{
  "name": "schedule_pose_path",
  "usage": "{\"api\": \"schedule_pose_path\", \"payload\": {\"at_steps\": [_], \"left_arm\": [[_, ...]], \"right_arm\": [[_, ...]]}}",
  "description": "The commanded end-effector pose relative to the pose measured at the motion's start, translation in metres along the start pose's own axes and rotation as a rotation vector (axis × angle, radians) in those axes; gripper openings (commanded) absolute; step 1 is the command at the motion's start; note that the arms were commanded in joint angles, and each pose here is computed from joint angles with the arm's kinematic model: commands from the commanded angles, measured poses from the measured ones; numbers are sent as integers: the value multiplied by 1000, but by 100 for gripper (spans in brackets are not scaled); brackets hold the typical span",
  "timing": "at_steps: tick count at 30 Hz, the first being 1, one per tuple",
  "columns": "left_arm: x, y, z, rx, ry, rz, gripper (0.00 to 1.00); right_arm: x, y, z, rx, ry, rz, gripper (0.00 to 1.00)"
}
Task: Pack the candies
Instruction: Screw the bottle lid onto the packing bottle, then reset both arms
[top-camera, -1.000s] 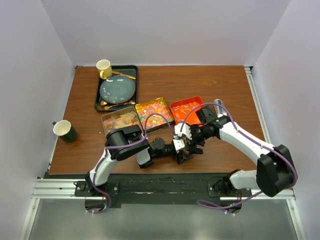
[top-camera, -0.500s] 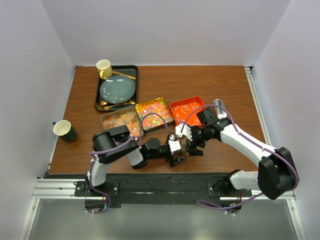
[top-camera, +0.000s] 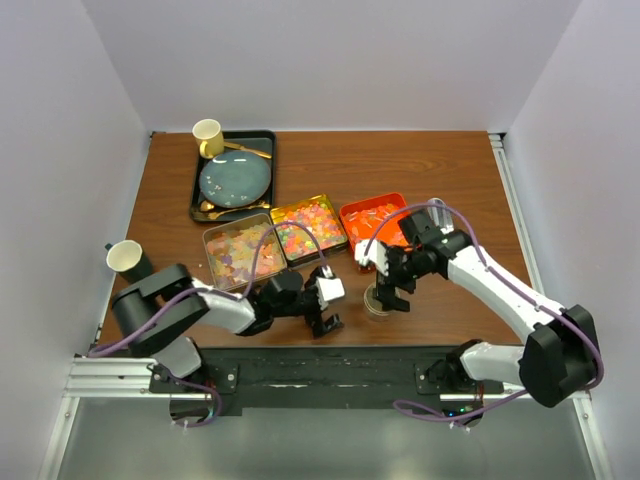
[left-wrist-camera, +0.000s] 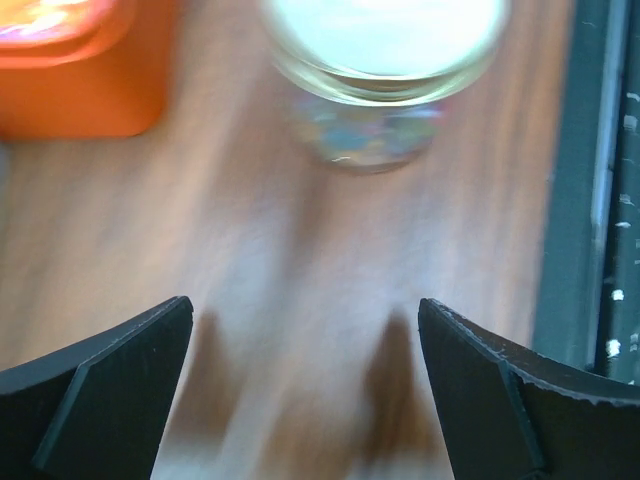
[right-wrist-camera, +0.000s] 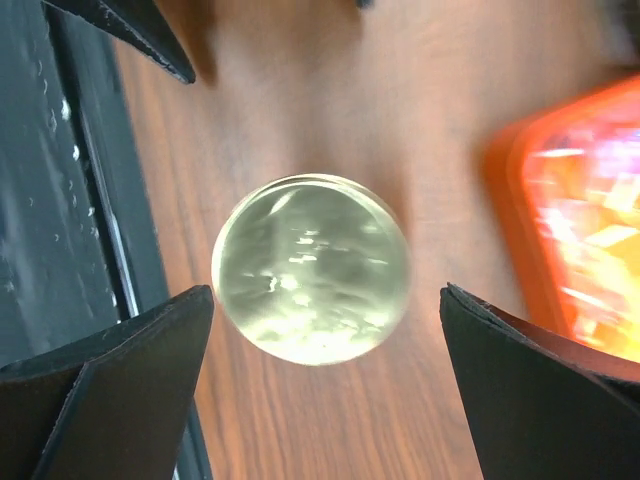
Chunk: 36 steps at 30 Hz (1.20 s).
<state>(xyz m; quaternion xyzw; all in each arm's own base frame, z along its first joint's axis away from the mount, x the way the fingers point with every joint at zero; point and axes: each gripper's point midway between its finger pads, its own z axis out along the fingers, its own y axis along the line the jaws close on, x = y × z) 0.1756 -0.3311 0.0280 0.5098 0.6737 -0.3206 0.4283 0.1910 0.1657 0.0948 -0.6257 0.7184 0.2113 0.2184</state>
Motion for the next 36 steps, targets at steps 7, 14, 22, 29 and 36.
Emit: {"api": "schedule_pose_path", "payload": {"at_steps": [7,14,22,29,36], "left_arm": [[-90,76,-51,-183,-59,-36,100],[-129,152,-98,-388,-74,-29,100],[-163,191,-131,-426,30,-28,100],[-165,202,-142,-466,-25,-174,100],[-177,226,-150,-538,-18,-184,100]], "right_arm": [[2,-133,-101,596,-99,664,99],[17,-141,-157,841,-110,766,99],[45,-108,-219,1117,-55,1016,99],[47,-78,-242,1192,-102,1025,99],[48,-78,-240,1193,-150,1015,99]]}}
